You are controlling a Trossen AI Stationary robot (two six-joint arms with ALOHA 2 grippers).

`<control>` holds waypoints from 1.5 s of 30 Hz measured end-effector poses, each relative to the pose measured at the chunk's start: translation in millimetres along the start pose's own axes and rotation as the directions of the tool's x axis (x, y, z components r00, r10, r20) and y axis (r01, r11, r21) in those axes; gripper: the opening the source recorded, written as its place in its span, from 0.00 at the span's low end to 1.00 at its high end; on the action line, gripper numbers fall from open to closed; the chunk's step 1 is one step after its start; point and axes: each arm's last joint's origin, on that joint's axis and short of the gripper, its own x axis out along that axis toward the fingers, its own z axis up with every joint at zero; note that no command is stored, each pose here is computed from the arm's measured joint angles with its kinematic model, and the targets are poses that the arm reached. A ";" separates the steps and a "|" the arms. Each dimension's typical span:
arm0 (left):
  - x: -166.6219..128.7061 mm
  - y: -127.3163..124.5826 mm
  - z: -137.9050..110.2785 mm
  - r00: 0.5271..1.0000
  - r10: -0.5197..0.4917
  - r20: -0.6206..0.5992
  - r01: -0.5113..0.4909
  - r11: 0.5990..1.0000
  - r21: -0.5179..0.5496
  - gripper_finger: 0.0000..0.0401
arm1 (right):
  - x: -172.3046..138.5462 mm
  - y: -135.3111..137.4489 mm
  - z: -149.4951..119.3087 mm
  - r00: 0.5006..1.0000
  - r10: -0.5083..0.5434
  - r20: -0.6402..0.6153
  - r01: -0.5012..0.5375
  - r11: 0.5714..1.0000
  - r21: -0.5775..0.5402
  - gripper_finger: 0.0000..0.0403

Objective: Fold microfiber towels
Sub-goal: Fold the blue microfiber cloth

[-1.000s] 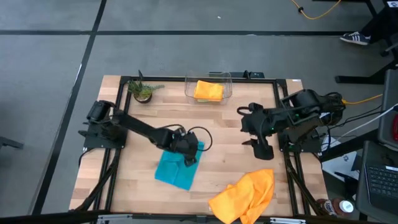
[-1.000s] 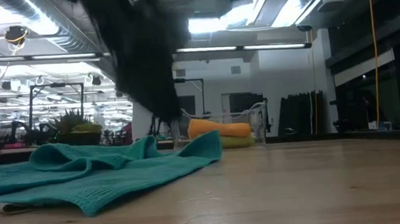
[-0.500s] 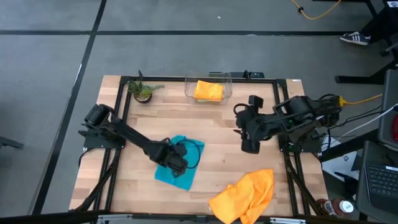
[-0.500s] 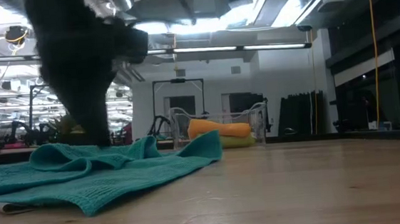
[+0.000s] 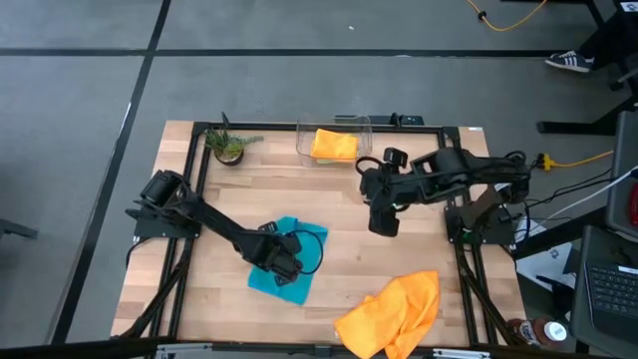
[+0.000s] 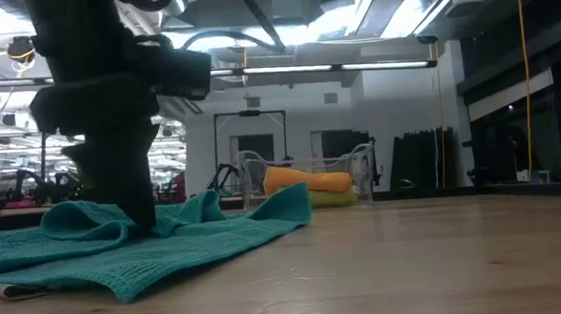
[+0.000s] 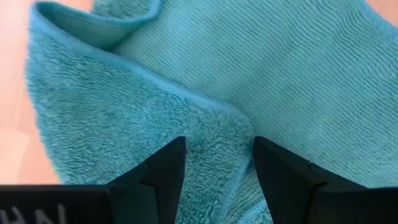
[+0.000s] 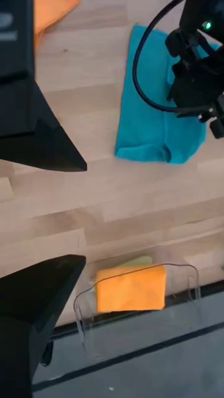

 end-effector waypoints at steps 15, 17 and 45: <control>11.7 -7.6 -3.6 1.000 -0.007 -0.021 0.007 0.999 0.034 0.39 | 86.4 5.7 11.4 0.958 0.084 -0.275 -0.126 0.983 -0.136 0.58; 10.9 -10.0 -5.4 1.000 -0.004 -0.005 0.004 0.999 0.042 0.36 | 108.1 13.3 3.8 0.935 0.137 -0.328 -0.218 0.950 -0.225 0.57; 9.2 -16.6 -8.2 0.999 -0.004 0.050 0.004 1.000 -0.001 0.43 | 274.5 43.6 -86.1 0.955 0.265 0.137 -0.237 0.953 -0.190 0.57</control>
